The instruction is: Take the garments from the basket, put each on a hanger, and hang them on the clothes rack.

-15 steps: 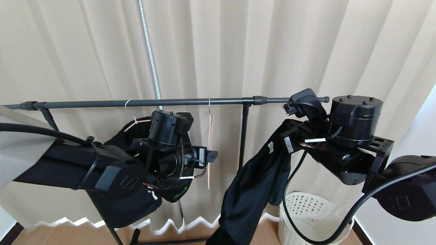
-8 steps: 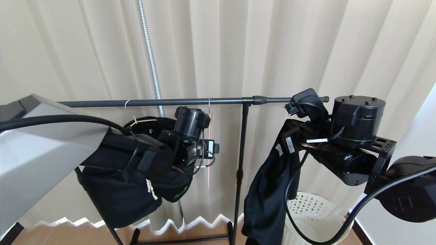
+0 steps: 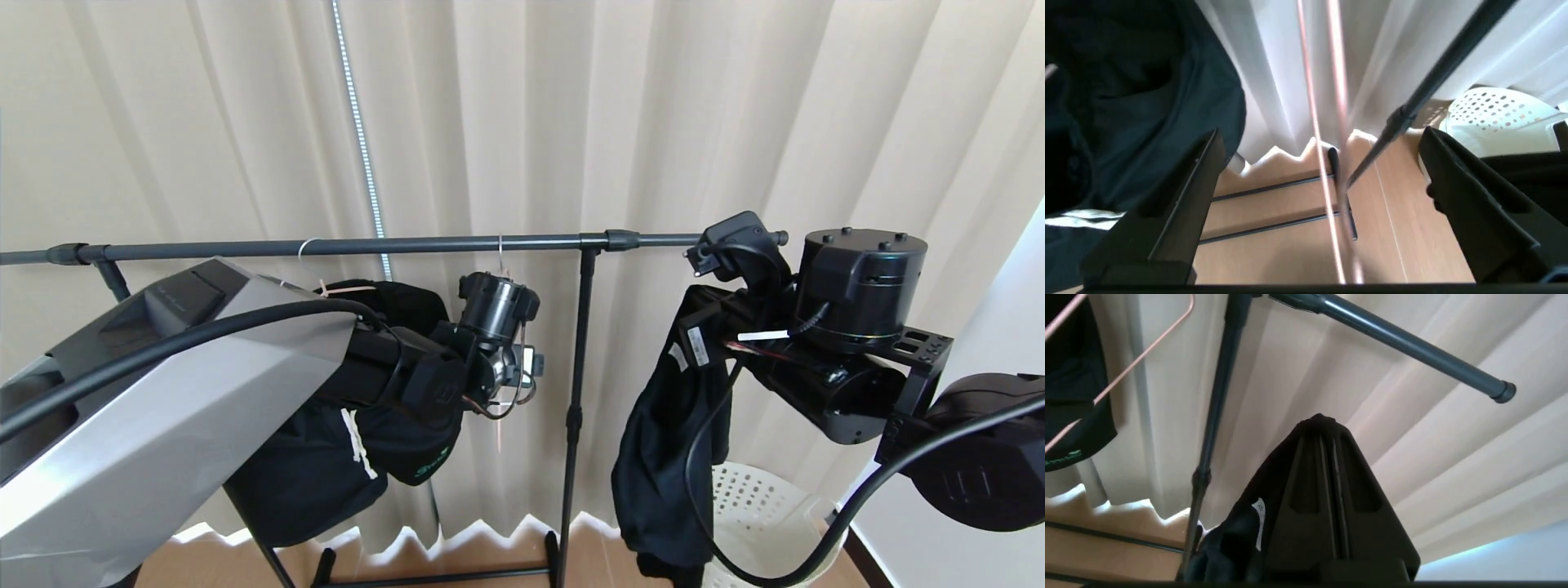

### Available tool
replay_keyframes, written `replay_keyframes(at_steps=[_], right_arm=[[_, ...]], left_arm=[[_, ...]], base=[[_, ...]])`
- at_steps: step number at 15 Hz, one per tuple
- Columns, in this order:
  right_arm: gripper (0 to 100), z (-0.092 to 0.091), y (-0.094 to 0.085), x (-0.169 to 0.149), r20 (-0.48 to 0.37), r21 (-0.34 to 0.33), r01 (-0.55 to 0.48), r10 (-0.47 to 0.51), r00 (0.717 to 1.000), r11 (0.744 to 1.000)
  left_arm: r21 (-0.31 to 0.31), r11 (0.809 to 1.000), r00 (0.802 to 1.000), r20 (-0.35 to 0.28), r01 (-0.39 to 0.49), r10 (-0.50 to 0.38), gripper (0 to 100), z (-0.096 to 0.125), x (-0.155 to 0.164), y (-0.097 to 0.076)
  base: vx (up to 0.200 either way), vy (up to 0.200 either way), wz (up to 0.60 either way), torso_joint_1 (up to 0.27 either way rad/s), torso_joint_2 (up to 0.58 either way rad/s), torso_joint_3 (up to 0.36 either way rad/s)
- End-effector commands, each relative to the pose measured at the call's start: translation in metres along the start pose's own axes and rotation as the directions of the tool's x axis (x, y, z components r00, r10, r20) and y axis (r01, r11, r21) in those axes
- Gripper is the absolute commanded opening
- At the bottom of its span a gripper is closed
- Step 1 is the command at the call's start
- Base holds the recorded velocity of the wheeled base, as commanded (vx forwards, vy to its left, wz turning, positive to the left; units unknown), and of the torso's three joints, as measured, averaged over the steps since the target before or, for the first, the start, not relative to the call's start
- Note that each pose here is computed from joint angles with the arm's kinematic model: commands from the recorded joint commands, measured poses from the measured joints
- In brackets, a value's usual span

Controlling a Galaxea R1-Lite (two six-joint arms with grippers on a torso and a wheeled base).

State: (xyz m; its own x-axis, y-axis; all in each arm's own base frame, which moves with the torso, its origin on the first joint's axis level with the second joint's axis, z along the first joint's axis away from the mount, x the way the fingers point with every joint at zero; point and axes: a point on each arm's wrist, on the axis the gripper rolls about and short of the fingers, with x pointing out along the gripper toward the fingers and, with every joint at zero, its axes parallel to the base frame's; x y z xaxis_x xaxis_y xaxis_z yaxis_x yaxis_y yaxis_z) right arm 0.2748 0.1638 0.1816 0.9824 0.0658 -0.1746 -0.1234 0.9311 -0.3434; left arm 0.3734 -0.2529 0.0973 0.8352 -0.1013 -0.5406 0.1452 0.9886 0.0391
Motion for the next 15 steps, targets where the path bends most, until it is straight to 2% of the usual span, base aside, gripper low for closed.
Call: replay_keyframes(at_steps=[1, 5, 6, 10, 15], right_arm=[[0, 0.000, 0.000, 0.000, 0.002, 0.000, -0.001, 0.001, 1.000, 1.000], [0, 0.002, -0.001, -0.001, 0.006, 0.002, 0.000, 0.000, 1.000, 1.000], [0, 0.001, -0.001, -0.001, 0.005, 0.002, 0.000, 0.000, 1.000, 1.000], [0, 0.002, -0.001, -0.002, 0.006, 0.002, 0.000, 0.000, 1.000, 1.000], [0, 0.002, -0.001, -0.002, 0.006, 0.002, 0.000, 0.000, 1.000, 1.000]], left_arm=[[0.006, 1.000, 1.000, -0.019, -0.008, 0.008, 100, -0.007, 0.009, -0.001], [0.001, 1.000, 1.000, -0.019, -0.011, 0.011, 100, -0.008, 0.013, 0.000], [-0.001, 1.000, 1.000, -0.017, -0.011, 0.011, 0, -0.007, 0.013, 0.000], [-0.001, 1.000, 1.000, -0.015, -0.010, 0.010, 0, -0.006, 0.011, 0.001], [-0.016, 1.000, 1.000, 0.018, -0.002, 0.003, 0, 0.008, -0.008, 0.006]], base=[[0.000, 0.000, 0.00, 0.000, 0.00, 0.000], [0.000, 0.000, 0.00, 0.000, 0.00, 0.000], [0.000, 0.000, 0.00, 0.000, 0.00, 0.000], [0.000, 0.000, 0.00, 0.000, 0.00, 0.000], [0.000, 0.000, 0.00, 0.000, 0.00, 0.000]])
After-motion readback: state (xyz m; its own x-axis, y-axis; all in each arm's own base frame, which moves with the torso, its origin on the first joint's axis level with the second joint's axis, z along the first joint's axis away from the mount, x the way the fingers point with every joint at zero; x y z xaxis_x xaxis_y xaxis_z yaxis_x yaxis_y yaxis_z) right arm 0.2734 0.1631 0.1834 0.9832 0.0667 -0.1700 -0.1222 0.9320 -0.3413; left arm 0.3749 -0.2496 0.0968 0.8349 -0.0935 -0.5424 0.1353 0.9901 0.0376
